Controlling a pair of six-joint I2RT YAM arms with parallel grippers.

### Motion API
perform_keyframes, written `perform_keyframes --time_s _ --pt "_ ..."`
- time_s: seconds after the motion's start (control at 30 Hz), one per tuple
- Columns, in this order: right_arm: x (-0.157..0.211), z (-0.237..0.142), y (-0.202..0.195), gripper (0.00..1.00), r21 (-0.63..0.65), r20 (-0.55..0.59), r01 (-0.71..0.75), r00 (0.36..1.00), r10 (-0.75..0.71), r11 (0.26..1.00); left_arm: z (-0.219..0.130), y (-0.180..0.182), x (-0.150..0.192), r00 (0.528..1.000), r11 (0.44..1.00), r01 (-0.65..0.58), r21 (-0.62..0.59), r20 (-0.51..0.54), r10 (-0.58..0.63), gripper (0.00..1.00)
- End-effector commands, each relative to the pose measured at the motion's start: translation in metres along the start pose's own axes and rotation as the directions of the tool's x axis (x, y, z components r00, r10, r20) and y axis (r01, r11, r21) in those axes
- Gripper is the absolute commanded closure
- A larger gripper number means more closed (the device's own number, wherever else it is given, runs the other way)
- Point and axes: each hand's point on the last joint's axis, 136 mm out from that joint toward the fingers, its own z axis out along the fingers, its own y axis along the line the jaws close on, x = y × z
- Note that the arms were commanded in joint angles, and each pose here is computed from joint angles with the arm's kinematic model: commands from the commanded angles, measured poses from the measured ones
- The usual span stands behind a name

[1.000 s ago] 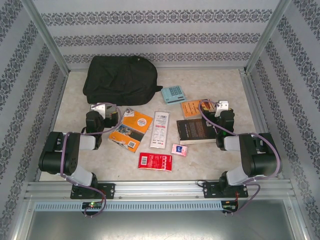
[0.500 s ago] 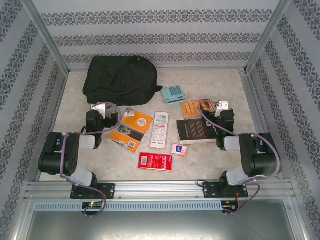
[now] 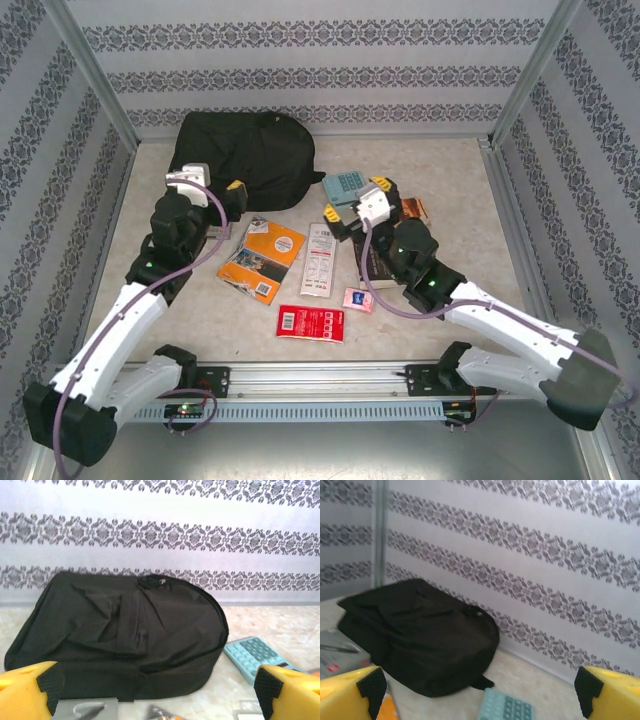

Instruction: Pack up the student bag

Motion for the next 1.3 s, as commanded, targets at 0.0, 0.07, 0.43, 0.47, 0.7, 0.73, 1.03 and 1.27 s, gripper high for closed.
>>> perform_keyframes --time_s 0.0,0.07,0.43,0.47,0.7,0.73,1.03,1.27 --pt "-0.007 -0.008 -0.013 0.02 0.134 -0.172 -0.074 0.98 0.097 0.988 -0.03 0.042 0.041 0.958 0.957 0.118 -0.265 -0.222 -0.18 0.0" --pt "-0.006 -0.012 -0.006 0.02 0.062 -0.297 -0.139 0.943 0.151 0.988 -0.033 0.044 0.05 0.931 0.948 0.119 -0.294 -0.3 -0.209 0.0" --pt "0.057 0.004 -0.038 0.02 0.196 -0.497 -0.565 0.647 0.578 0.801 0.077 -0.03 0.089 0.777 0.983 0.135 -0.126 -0.601 -0.184 0.0" --pt "0.064 0.002 -0.039 0.02 0.206 -0.52 -0.554 0.636 0.57 0.806 0.089 -0.037 0.092 0.769 0.988 0.112 -0.108 -0.62 -0.155 0.0" --pt "0.108 -0.014 -0.046 0.1 0.272 -0.597 -0.524 0.566 0.568 0.807 0.175 -0.095 0.12 0.669 0.996 -0.076 0.042 -0.739 0.082 0.11" --pt "0.113 -0.017 -0.048 0.1 0.286 -0.595 -0.527 0.558 0.579 0.801 0.184 -0.103 0.123 0.664 0.993 -0.1 0.056 -0.74 0.108 0.11" --pt "0.134 -0.03 -0.048 0.16 0.299 -0.611 -0.552 0.516 0.601 0.778 0.241 -0.134 0.152 0.657 0.974 -0.211 0.081 -0.726 0.203 0.17" --pt "0.14 -0.033 -0.044 0.32 0.286 -0.62 -0.555 0.515 0.593 0.781 0.262 -0.126 0.171 0.656 0.955 -0.288 0.074 -0.711 0.253 0.43"
